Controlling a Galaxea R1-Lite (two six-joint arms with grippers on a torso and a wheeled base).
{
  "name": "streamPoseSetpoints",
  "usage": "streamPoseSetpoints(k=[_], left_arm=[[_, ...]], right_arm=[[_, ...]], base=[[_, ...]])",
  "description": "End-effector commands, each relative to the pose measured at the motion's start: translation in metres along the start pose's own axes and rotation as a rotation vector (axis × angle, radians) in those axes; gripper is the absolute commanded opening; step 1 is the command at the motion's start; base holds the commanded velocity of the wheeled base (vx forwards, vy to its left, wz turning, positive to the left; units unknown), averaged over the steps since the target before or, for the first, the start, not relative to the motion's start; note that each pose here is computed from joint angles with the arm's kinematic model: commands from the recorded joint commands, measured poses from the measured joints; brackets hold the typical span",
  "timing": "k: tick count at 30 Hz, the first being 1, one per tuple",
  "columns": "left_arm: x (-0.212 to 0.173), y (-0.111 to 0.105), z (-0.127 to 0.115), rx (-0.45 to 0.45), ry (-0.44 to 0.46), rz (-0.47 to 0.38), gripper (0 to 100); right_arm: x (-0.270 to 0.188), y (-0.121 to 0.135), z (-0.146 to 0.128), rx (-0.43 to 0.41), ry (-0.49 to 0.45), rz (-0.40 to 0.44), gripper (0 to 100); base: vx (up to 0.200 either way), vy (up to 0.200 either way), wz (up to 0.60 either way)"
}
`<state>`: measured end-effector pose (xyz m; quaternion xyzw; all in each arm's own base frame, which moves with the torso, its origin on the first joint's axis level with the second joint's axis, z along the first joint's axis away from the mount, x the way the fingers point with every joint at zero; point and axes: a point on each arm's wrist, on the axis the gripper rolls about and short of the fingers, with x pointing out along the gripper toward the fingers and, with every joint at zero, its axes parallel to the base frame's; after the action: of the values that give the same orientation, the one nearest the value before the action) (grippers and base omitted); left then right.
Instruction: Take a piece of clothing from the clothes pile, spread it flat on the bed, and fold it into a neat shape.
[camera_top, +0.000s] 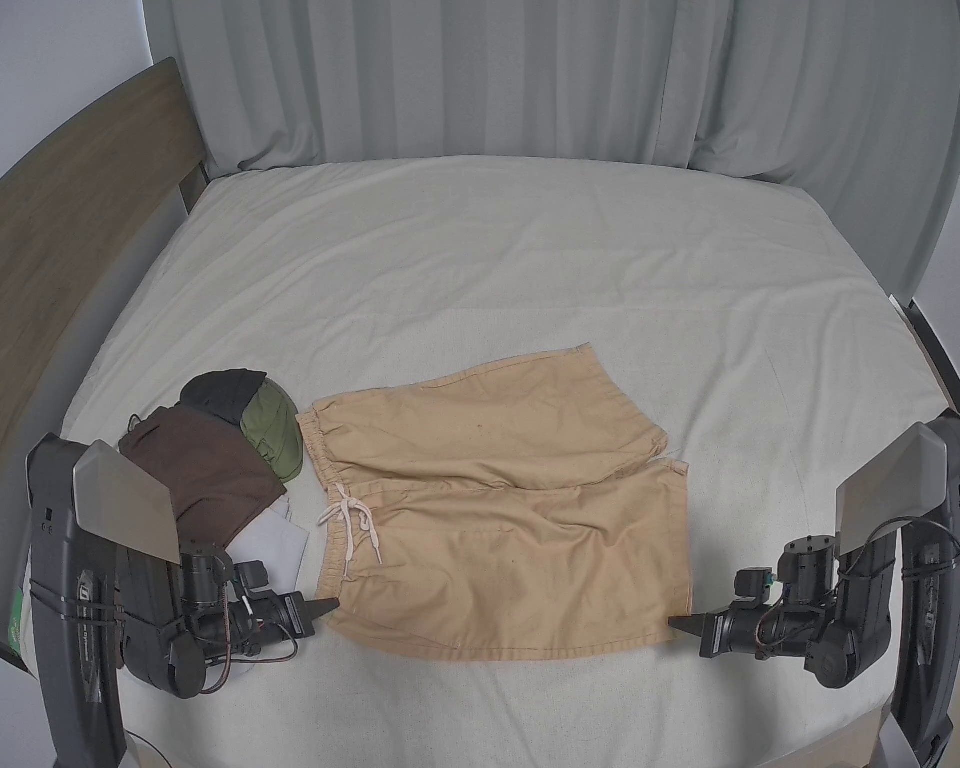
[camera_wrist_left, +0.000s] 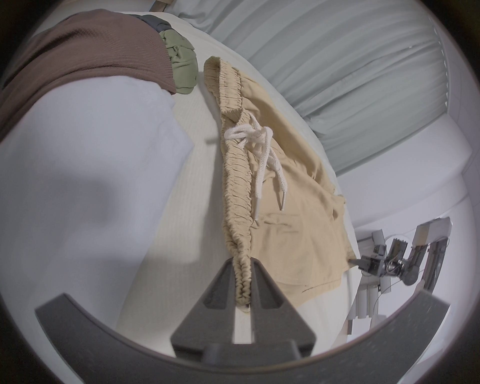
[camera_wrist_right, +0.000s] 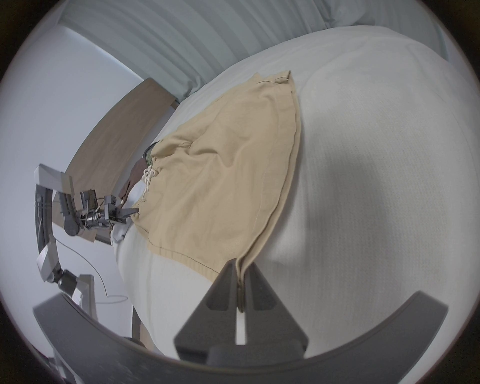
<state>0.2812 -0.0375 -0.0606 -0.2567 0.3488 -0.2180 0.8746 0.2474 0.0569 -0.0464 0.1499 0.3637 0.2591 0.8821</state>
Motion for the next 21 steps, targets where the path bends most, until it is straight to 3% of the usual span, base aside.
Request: streamPoseSetpoints(k=[1, 13, 21], left_arm=[[-0.013, 0.003, -0.009, 0.013, 0.035, 0.027, 0], [-0.033, 0.005, -0.024, 0.073, 0.116, 0.01, 0], [-0.033, 0.004, -0.025, 0.077, 0.12, 0.01, 0]], right_arm=[[-0.007, -0.001, -0.007, -0.024, 0.031, -0.01, 0], [-0.021, 0.001, -0.018, -0.025, 0.091, 0.007, 0], [-0.021, 0.001, -0.018, -0.026, 0.088, 0.009, 0]], base=[[0.0, 0.0, 0.0], [0.0, 0.0, 0.0], [0.0, 0.0, 0.0]])
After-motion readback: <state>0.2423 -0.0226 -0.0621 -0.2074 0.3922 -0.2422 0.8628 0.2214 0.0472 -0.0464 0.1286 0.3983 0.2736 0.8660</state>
